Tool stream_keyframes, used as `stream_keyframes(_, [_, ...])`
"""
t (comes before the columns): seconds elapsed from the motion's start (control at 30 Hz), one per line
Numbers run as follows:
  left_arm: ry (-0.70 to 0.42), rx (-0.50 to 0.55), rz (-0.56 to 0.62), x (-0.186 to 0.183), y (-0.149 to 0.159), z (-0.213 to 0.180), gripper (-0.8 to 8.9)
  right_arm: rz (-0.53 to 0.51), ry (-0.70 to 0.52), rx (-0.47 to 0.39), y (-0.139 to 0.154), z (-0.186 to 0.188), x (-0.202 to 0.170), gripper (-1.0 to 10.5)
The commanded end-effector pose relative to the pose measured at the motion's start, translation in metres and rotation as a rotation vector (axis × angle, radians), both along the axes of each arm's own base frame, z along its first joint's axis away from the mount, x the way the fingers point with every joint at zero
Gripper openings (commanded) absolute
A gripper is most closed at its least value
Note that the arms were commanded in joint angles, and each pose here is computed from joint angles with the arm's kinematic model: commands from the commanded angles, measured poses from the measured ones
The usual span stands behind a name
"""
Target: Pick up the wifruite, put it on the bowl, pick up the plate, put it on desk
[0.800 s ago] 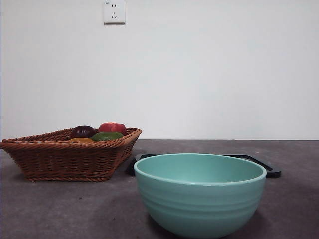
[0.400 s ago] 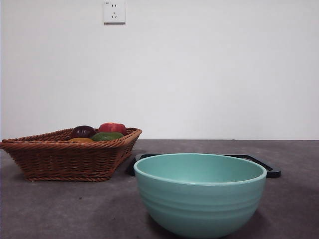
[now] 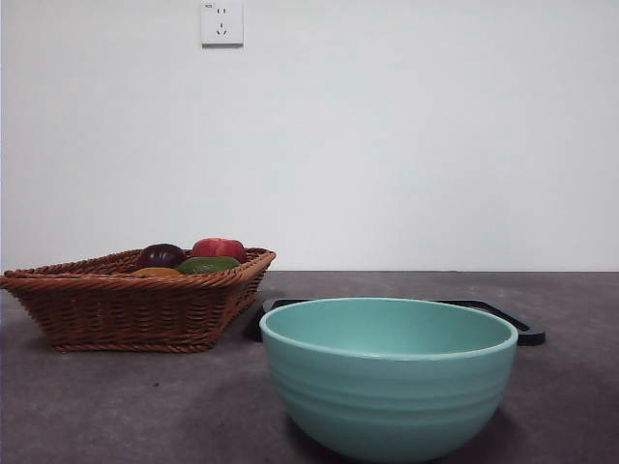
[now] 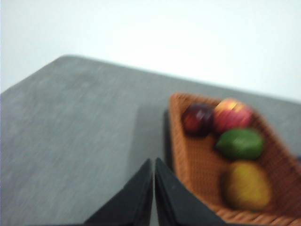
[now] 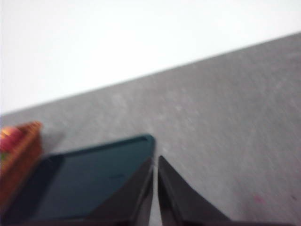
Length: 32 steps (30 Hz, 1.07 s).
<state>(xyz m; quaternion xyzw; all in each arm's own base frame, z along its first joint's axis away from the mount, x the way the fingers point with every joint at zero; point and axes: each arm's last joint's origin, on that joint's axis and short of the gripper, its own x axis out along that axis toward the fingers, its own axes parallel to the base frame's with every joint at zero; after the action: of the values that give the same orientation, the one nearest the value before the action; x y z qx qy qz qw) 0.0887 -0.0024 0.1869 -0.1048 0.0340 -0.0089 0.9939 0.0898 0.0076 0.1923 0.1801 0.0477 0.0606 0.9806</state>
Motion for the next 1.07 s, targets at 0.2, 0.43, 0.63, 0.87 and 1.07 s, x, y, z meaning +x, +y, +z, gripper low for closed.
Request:
stream_keyframes(0.2, [-0.117, -0.102, -0.001, -0.014, 0.000, 0.055, 0.09, 0.070, -0.003, 0.082, 0.004, 0.060, -0.004, 0.1])
stream_keyframes(0.43, [-0.109, -0.096, -0.015, -0.031, 0.000, 0.107, 0.09, 0.210, 0.050, 0.083, 0.009, 0.108, -0.012, 0.1])
stream_keyframes(0.63, [-0.070, -0.111, -0.147, -0.045, -0.003, 0.148, 0.09, 0.309, 0.058, 0.046, 0.011, 0.145, -0.023, 0.1])
stream_keyframes(0.87, [0.015, -0.131, -0.384, -0.049, -0.010, 0.190, 0.09, 0.431, 0.015, -0.045, 0.012, 0.177, -0.044, 0.1])
stream_keyframes(1.07, [0.130, -0.120, -0.528, -0.048, -0.014, 0.210, 0.09, 0.521, -0.041, -0.143, 0.012, 0.192, -0.060, 0.1])
